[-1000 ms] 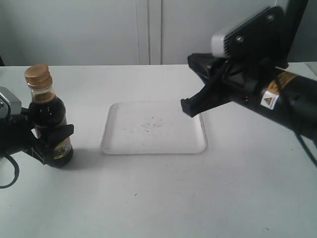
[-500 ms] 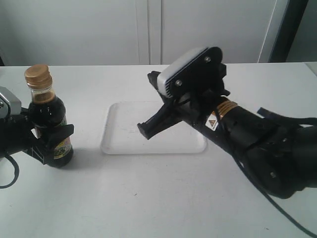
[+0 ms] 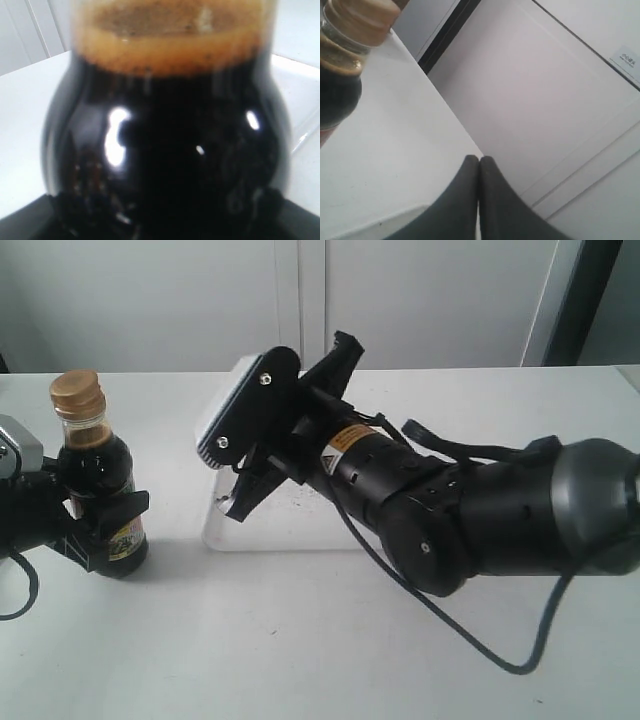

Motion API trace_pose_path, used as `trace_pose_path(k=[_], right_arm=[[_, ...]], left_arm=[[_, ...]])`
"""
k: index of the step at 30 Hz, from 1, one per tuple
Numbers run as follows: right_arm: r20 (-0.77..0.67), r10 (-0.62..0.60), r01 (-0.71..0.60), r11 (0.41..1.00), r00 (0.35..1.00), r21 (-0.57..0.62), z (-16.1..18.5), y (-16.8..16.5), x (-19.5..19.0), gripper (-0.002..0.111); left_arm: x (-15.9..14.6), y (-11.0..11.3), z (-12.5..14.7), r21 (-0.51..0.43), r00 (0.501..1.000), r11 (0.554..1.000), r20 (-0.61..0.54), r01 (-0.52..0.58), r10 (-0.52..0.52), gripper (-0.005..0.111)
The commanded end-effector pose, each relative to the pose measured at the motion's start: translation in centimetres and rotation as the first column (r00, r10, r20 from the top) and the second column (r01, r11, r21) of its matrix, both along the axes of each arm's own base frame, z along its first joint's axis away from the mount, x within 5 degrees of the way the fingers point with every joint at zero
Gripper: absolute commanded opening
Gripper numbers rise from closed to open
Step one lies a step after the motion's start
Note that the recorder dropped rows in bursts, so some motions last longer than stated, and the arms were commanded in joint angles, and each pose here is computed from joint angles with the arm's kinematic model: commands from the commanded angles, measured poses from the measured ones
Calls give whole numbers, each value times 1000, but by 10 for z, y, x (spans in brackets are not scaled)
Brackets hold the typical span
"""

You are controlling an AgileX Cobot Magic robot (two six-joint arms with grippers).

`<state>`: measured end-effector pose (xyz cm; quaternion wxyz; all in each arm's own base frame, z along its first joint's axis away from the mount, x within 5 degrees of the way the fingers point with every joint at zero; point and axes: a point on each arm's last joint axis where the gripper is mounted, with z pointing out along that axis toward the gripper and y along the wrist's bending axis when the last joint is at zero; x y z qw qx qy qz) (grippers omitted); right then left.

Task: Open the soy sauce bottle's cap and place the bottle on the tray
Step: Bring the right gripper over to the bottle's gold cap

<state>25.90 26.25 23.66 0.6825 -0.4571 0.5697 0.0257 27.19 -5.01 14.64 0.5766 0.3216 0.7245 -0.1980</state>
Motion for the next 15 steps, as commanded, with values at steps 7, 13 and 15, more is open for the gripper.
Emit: trace_pose_path(k=[7, 13, 15], right_arm=[[183, 66, -31, 982, 981, -188, -9, 40, 9, 0], [152, 68, -41, 984, 986, -174, -6, 62, 20, 0], [139, 79, -54, 983, 987, -177, -6, 68, 20, 0]], left_arm=[[-2, -1, -2, 22, 1000, 1000, -15, 14, -13, 0], [-2, -1, -2, 22, 1000, 1000, -15, 14, -13, 0], [-2, -1, -2, 22, 1000, 1000, -15, 14, -13, 0]])
